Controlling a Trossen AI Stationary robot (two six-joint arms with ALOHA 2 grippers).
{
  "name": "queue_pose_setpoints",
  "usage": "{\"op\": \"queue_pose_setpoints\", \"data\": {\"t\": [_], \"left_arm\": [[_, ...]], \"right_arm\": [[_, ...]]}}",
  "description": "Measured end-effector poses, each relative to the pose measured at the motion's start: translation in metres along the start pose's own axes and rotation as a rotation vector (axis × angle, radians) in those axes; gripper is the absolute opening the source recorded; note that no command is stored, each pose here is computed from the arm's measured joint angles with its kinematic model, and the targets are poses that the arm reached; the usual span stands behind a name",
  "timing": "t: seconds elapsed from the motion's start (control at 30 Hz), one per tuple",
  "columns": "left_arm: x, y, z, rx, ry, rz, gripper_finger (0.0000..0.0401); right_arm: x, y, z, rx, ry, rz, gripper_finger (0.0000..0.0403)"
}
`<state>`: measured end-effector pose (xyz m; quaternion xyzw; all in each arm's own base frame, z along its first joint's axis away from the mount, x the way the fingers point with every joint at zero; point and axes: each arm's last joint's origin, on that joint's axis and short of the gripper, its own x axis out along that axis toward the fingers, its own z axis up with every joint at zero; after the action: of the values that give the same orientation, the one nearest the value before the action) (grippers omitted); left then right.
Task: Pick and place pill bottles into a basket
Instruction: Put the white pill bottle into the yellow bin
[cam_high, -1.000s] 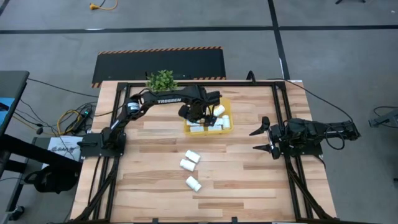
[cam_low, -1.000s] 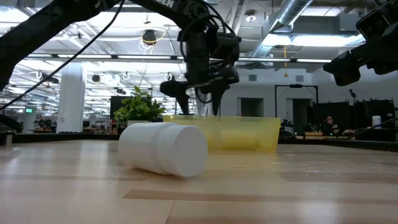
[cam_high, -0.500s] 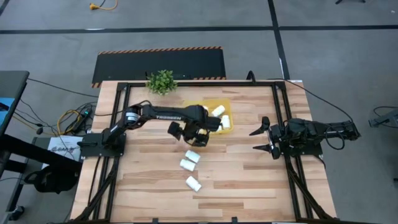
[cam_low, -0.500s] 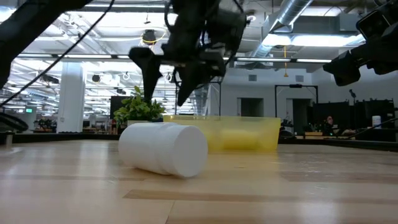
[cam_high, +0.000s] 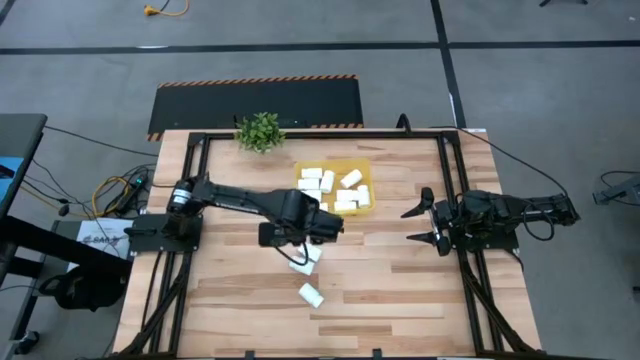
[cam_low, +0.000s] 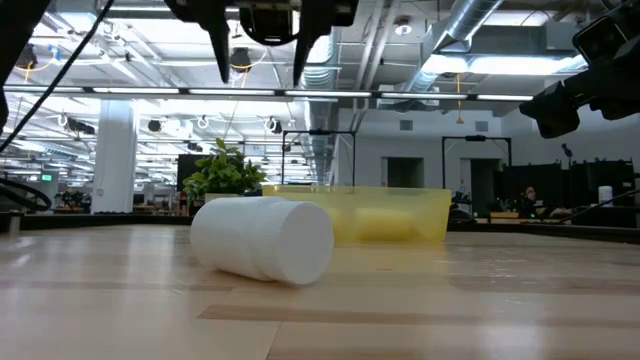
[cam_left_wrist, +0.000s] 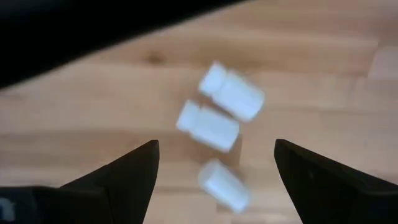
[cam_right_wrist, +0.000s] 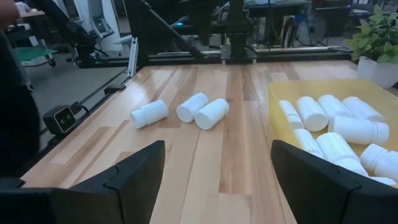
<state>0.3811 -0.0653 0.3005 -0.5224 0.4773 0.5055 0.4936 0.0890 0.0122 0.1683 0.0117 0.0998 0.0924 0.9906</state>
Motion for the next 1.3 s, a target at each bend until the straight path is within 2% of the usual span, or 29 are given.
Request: {"op": "queue_pose_setpoints", "data": {"t": [0.1, 0.17, 0.33, 0.57, 0.8, 1.03, 1.2, 1.3], "left_arm": [[-0.001, 0.003, -0.011, -0.024, 0.086, 0.022, 0.0306], [-0.001, 0.003, -0.020, -0.081, 0.119, 0.011, 0.0306], [-0.001, 0.006, -0.031, -0.198, 0.060, -0.016, 0.0306], [-0.001, -0.001, -0.027, -0.314, 0.069, -0.069, 0.0306], [-0.001, -0.005, -0.013, -0.505, 0.021, -0.098, 0.0306], [-0.001, -0.010, 0.005, -0.546, 0.037, -0.087, 0.0306], [0.000, -0.005, 0.011, -0.532, -0.028, -0.053, 0.0306], [0.000, -0.005, 0.015, -0.531, -0.021, -0.034, 0.0306]], "right_arm": [[0.000, 0.000, 0.000, 0.000, 0.000, 0.000, 0.0286], [0.000, 0.000, 0.000, 0.000, 0.000, 0.000, 0.0286], [0.000, 0.000, 0.000, 0.000, 0.000, 0.000, 0.0286], [0.000, 0.000, 0.000, 0.000, 0.000, 0.000, 0.0286], [0.000, 0.000, 0.000, 0.000, 0.000, 0.000, 0.0286], [0.000, 0.000, 0.000, 0.000, 0.000, 0.000, 0.0286], [0.000, 0.000, 0.000, 0.000, 0.000, 0.000, 0.0286], [0.000, 0.000, 0.000, 0.000, 0.000, 0.000, 0.0286]]}}
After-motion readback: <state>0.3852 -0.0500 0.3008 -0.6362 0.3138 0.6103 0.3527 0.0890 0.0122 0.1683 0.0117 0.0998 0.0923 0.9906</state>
